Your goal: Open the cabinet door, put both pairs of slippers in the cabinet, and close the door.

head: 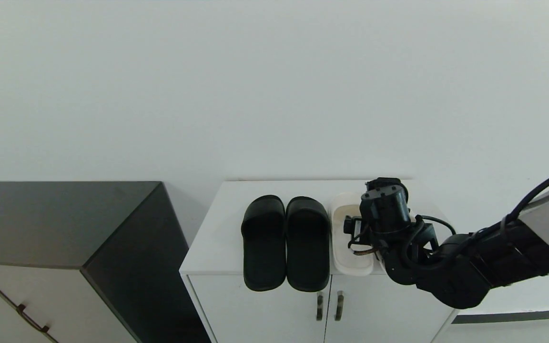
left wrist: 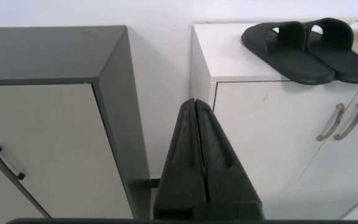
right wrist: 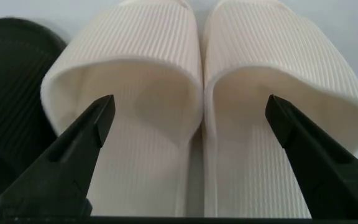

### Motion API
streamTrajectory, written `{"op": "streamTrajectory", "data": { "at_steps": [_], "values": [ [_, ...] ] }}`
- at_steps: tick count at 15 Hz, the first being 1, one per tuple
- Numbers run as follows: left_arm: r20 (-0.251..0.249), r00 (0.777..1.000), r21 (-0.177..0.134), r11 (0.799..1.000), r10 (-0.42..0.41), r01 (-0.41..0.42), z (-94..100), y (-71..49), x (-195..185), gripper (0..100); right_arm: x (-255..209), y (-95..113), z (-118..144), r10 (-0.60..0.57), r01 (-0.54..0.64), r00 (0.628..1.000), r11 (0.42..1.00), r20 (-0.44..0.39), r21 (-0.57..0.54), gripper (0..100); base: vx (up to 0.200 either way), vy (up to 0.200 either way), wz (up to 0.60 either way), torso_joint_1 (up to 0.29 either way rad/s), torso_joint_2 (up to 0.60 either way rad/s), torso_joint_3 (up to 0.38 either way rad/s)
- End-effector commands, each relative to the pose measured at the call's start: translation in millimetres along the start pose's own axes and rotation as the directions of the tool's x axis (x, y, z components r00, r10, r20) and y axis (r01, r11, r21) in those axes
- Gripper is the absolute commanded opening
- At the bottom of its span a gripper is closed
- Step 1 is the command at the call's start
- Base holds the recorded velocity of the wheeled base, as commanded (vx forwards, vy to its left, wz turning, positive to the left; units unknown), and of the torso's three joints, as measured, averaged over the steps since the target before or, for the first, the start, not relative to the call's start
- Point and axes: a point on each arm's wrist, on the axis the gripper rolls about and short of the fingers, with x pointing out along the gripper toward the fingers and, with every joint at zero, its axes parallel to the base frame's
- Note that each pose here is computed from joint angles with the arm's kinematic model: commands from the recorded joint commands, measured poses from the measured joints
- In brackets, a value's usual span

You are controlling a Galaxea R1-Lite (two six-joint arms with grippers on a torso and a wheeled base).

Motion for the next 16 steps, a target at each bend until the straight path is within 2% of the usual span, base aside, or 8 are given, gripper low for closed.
{"op": "streamTrajectory", "data": {
  "at_steps": [1, 4, 5, 8, 12, 14, 16],
  "values": [
    [-0.001, 1.000, 0.000, 1.000, 0.000, 0.000, 0.0, 0.0, 0, 0, 18, -1, -2, -0.030, 0.030, 1.000, 1.000, -0.001, -0.002, 100, 0.000, 0.000, 0.00, 0.000, 0.00, 0.000],
    [-0.001, 1.000, 0.000, 1.000, 0.000, 0.000, 0.0, 0.0, 0, 0, 27, 1, 4, -0.038, 0.039, 0.999, 0.999, 0.016, -0.008, 100, 0.000, 0.000, 0.00, 0.000, 0.00, 0.000],
    [-0.001, 1.000, 0.000, 1.000, 0.000, 0.000, 0.0, 0.0, 0, 0, 27, 1, 4, -0.037, 0.037, 0.999, 0.999, 0.022, -0.011, 0, 0.000, 0.000, 0.00, 0.000, 0.00, 0.000],
    [0.000, 1.000, 0.000, 1.000, 0.001, -0.001, 0.2, 0.0, 0, 0, 28, 3, 7, -0.024, 0.025, 0.998, 0.999, 0.060, -0.023, 0, 0.000, 0.000, 0.00, 0.000, 0.00, 0.000],
    [-0.001, 1.000, 0.000, 1.000, 0.001, -0.001, 0.0, 0.0, 0, 0, 25, 1, 8, -0.025, 0.026, 0.998, 0.999, 0.061, -0.022, 0, 0.000, 0.000, 0.00, 0.000, 0.00, 0.000],
    [-0.001, 1.000, 0.000, 1.000, 0.001, -0.001, 0.0, 0.0, 0, 0, 12, -6, 18, -0.019, 0.021, 0.997, 0.999, 0.076, -0.027, 0, 0.000, 0.000, 0.00, 0.000, 0.00, 0.000],
    [-0.001, 1.000, 0.000, 1.000, 0.000, 0.000, 0.0, 0.0, 0, 0, -12, -20, 34, 0.036, -0.031, 0.995, 0.998, 0.093, -0.053, 0, 0.000, 0.000, 0.00, 0.000, 0.00, 0.000]
  ]
}}
